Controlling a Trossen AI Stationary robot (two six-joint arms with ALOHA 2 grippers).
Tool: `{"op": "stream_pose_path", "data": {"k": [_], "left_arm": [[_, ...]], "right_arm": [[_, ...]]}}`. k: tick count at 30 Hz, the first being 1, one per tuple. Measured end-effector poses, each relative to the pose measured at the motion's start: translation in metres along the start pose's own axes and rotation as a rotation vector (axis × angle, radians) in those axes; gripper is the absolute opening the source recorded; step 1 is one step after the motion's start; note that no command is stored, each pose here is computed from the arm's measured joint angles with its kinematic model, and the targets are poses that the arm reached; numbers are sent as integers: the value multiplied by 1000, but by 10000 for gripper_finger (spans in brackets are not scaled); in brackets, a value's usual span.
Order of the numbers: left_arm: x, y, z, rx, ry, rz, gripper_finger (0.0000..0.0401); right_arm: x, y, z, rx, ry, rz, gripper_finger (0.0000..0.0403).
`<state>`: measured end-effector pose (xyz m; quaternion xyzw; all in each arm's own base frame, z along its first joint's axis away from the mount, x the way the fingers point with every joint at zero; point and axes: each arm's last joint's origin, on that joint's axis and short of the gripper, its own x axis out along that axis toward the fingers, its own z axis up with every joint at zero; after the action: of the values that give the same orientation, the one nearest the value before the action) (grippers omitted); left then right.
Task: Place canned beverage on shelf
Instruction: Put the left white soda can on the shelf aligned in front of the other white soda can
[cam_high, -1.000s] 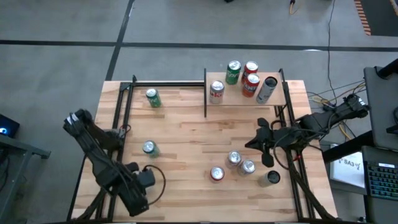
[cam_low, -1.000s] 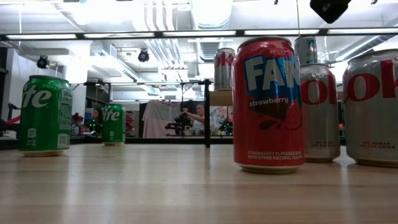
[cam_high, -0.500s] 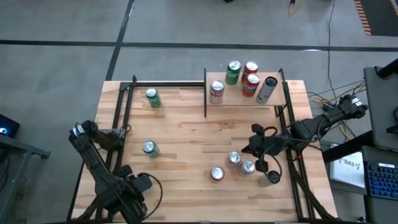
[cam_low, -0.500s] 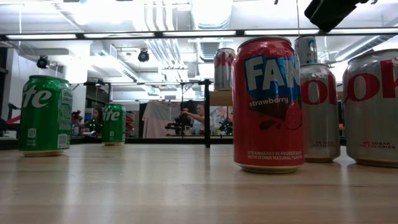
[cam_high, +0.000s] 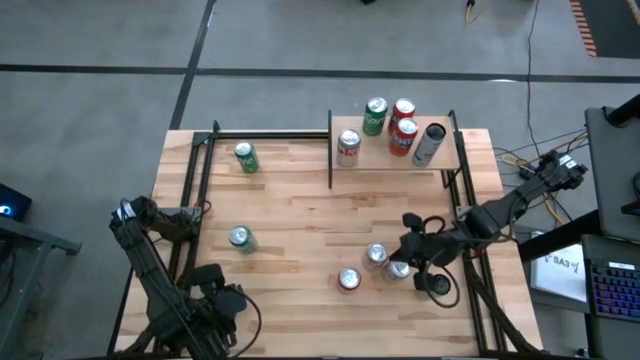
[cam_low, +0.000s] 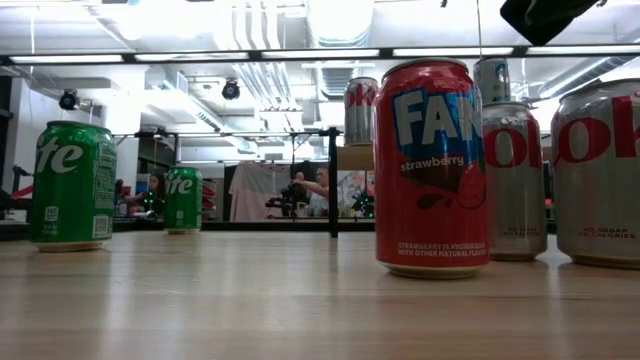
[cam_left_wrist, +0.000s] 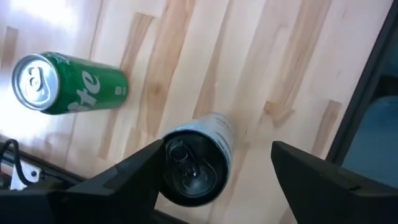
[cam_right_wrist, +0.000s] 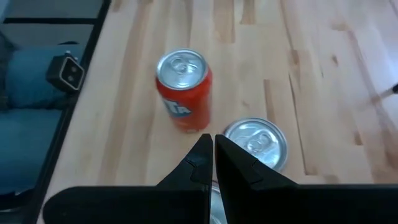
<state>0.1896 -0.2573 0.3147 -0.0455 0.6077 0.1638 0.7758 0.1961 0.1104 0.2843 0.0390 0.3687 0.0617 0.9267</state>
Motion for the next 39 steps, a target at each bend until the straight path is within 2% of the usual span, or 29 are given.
{"op": "stream_pose_path", "data": {"k": [17,39], "left_arm": [[-2,-1,-4,8,-79,18,279],[13,-1,-16,8,-47,73,278]], "right_arm": [[-2,9,-2,-16,-15,32,9],[-3,11,-1,-14,-26,41,9]]}}
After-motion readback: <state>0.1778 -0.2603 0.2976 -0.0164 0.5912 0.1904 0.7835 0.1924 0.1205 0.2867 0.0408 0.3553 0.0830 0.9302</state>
